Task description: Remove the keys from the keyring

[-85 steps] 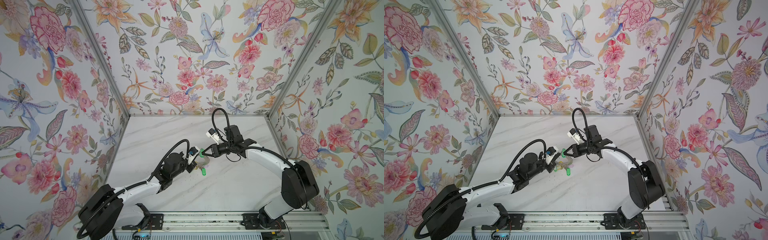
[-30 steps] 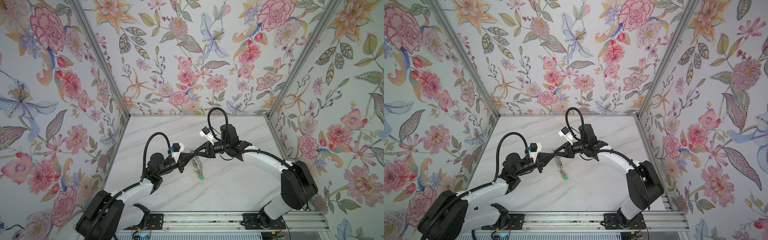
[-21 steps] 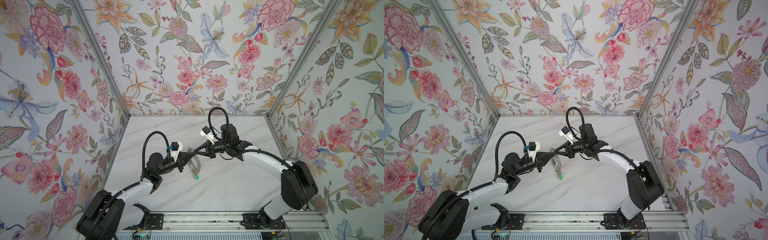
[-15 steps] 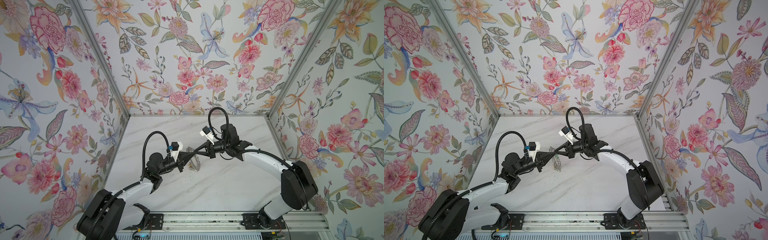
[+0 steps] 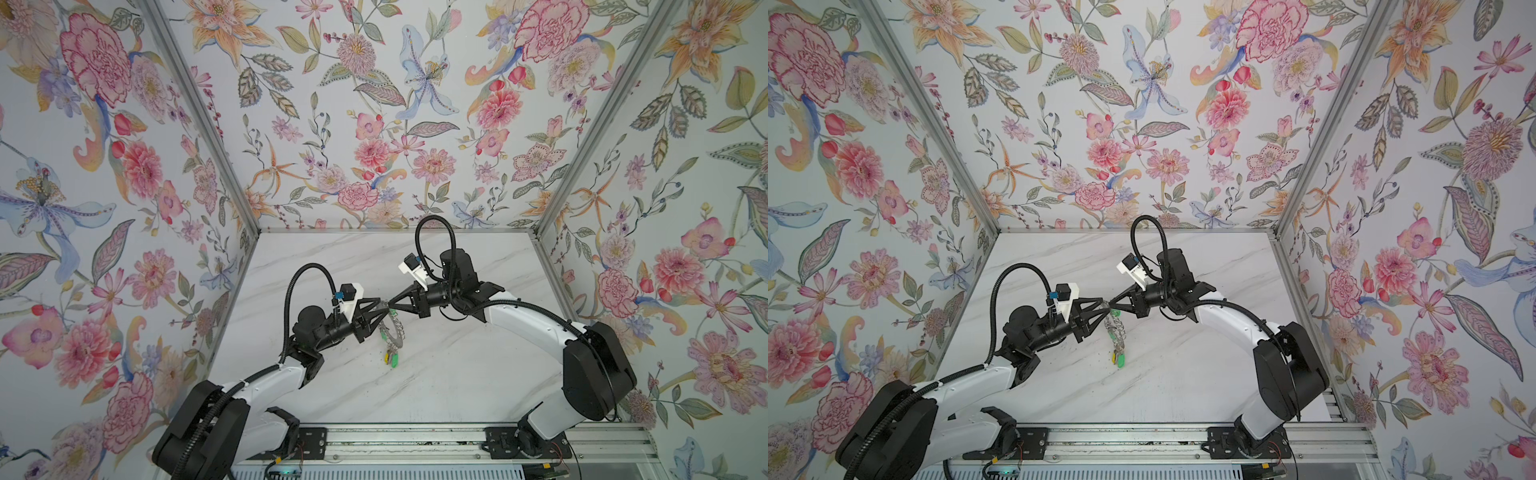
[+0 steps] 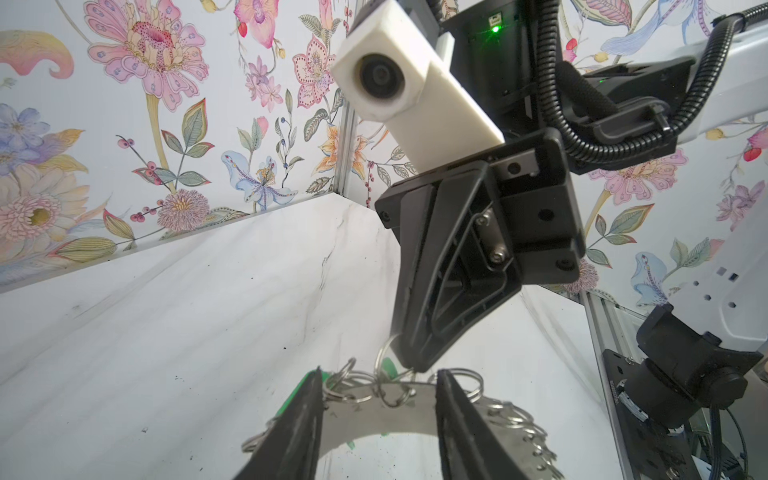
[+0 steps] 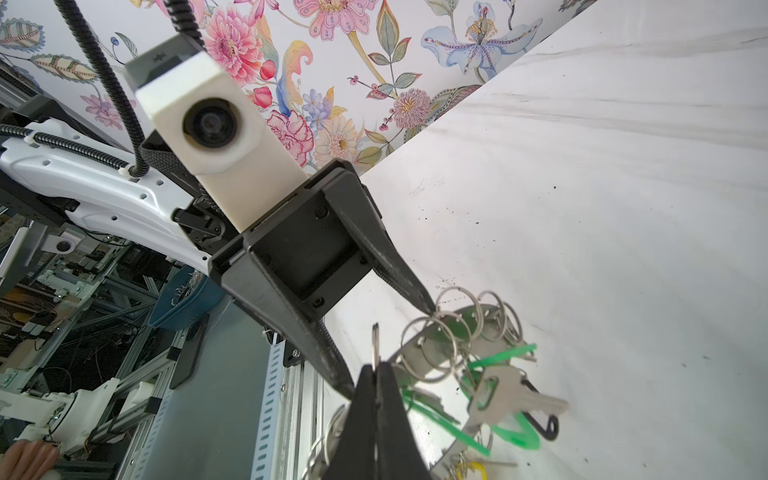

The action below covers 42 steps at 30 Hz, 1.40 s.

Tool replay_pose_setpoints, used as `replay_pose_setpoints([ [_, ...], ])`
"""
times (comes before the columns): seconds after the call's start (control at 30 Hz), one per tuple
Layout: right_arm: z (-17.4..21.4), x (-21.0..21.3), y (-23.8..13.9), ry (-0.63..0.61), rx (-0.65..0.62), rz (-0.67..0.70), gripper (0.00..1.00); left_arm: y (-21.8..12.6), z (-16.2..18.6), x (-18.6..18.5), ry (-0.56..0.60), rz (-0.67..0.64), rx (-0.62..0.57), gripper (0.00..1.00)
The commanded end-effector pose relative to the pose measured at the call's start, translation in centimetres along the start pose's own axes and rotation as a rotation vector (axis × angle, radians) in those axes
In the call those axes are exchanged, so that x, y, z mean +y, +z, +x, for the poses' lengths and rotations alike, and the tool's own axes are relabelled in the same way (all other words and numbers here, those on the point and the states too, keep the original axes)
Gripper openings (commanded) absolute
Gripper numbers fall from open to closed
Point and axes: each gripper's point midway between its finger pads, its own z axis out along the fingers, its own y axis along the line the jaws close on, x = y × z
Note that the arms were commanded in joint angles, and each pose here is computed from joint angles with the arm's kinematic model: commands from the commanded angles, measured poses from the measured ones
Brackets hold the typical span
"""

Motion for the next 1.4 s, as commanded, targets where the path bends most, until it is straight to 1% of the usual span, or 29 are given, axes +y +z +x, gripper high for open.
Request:
replay_pose_setpoints([
  [0.0,-0.7,1.1,-0.6,-0.068,0.0,0.013,0.0,-1.0,-0.9,0.8,0.047,-0.067,-0.031,0.52],
  [0.1,-0.3,0.7,-0.7,-0.086,0.03,0.054,0.0,-1.5,-1.2,1.2,0.058,-0.087,-0.02,0.54],
  [0.2,0.5,0.2,-0.6,-0.12,0.113,0.118,0.0,-1.3,-0.8,1.5,0.039,-0.075,0.033,0.54],
  [0.27,1.1,-0.3,-0.3,-0.147,0.164,0.175,0.0,-0.9,0.1,2.1,0.011,-0.068,0.1,0.51],
  [0.33,1.8,-0.6,0.4,-0.2,0.236,0.254,0.0,-0.6,0.6,2.4,-0.013,-0.054,0.127,0.48],
  [0.4,2.5,-1.4,0.6,-0.243,0.315,0.341,0.0,-0.7,0.7,2.3,-0.022,-0.044,0.118,0.44],
  [0.47,2.9,-2.2,0.5,-0.287,0.388,0.43,0.0,-0.6,0.7,2.1,-0.03,-0.024,0.109,0.43],
  [0.57,3.0,-3.2,0.0,-0.328,0.471,0.532,0.0,-0.4,0.8,1.6,-0.033,0.017,0.111,0.42],
  [0.63,3.0,-3.5,-0.2,-0.35,0.504,0.565,0.0,-0.2,0.8,1.3,-0.029,0.046,0.118,0.41],
  [0.8,2.1,-2.4,0.0,-0.371,0.477,0.522,0.0,-0.1,1.0,0.2,-0.029,0.126,0.126,0.34],
  [0.9,1.7,-1.2,0.3,-0.36,0.446,0.449,0.0,0.0,1.4,-0.5,-0.036,0.174,0.145,0.34],
  [1.0,1.7,-0.3,0.4,-0.353,0.436,0.408,0.0,0.0,1.7,-0.9,-0.037,0.21,0.155,0.34],
  [1.13,2.0,0.6,0.6,-0.346,0.428,0.357,0.0,0.2,2.1,-0.9,-0.03,0.221,0.18,0.34],
  [1.37,1.8,1.5,0.6,-0.35,0.415,0.331,0.0,0.4,2.5,-0.5,-0.03,0.218,0.206,0.32],
])
